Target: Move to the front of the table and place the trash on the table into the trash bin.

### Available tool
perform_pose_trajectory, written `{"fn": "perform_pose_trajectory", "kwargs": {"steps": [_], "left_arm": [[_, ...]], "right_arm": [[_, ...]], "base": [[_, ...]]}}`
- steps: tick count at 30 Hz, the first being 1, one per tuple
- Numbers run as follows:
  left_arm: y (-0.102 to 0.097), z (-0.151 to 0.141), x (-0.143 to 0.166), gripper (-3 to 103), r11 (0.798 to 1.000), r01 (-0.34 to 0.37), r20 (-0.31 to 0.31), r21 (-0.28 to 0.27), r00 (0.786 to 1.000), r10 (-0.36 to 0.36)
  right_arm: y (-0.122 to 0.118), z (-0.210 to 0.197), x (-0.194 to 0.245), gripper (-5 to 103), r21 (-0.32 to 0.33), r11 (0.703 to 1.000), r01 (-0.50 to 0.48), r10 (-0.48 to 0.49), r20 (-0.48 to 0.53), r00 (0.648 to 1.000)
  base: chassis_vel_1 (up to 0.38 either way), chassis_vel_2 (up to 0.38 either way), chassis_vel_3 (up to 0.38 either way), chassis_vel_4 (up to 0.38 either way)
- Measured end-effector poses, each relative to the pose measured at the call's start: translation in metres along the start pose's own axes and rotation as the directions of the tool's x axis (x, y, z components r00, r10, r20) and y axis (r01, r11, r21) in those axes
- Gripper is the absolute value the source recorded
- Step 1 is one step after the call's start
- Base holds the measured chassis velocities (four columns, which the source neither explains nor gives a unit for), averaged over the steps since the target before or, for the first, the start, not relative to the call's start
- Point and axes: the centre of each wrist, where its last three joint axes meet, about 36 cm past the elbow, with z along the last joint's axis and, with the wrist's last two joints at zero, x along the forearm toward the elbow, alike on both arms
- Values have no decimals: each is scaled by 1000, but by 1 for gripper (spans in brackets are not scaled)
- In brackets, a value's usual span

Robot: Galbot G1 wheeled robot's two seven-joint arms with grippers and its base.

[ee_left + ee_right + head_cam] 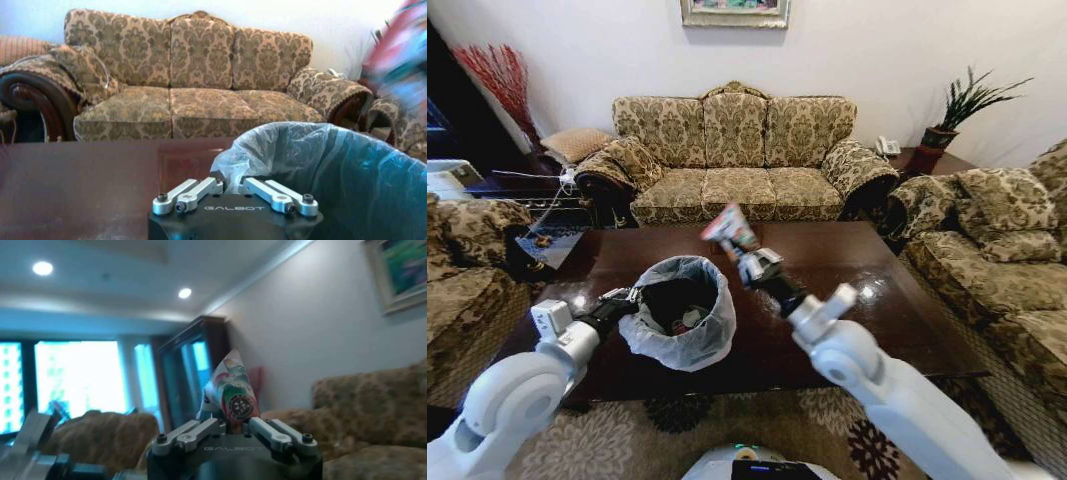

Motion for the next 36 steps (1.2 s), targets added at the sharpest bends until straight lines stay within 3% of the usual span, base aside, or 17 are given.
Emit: {"fn": "perform_pose_trajectory", "kwargs": {"steps": [9,15,17,19,20,22,24,26,27,31,34,36], "left_arm": [[-7,6,9,4,1000,-4,-10,8,1000,4],[-7,6,10,4,1000,-3,-7,11,1000,3],[-7,7,10,4,1000,-4,-8,13,1000,4],[-6,7,10,4,1000,-1,-8,13,1000,1],[-6,7,10,4,1000,-1,-8,13,1000,1],[-6,7,11,4,1000,3,-9,12,1000,-3],[-5,7,11,4,1000,3,-10,13,1000,-3],[-5,10,12,4,1000,6,-16,20,1000,-6],[-5,10,12,4,1000,6,-16,20,1000,-6],[-3,11,14,4,999,31,-23,17,999,-30],[2,8,18,4,996,94,-34,8,995,-94],[5,6,20,4,993,118,-31,10,993,-118]], "right_arm": [[6,17,-21,2,23,999,40,-38,-69,997],[9,22,-7,28,22,999,36,-33,-108,994],[10,22,-5,28,21,999,38,-35,-112,993],[12,23,-3,38,17,999,48,-46,-114,992],[12,23,-3,38,17,999,48,-46,-114,992],[13,24,-2,55,14,998,53,-51,-114,992],[13,24,-2,55,14,998,55,-53,-113,992],[11,23,2,66,9,998,61,-60,-91,994],[11,23,2,66,9,998,61,-60,-91,994],[1,1,11,82,-8,1000,15,-15,21,1000],[-15,-10,29,97,33,995,-94,91,82,993],[-24,-8,37,97,48,987,-152,147,97,984]], "base": [[0,0,0,0],[0,0,0,0],[0,0,0,0],[0,0,0,0],[0,0,0,0],[0,0,0,0],[0,0,0,0],[0,0,0,0],[0,0,0,0],[0,0,0,0],[0,0,0,0],[0,0,0,0]]}}
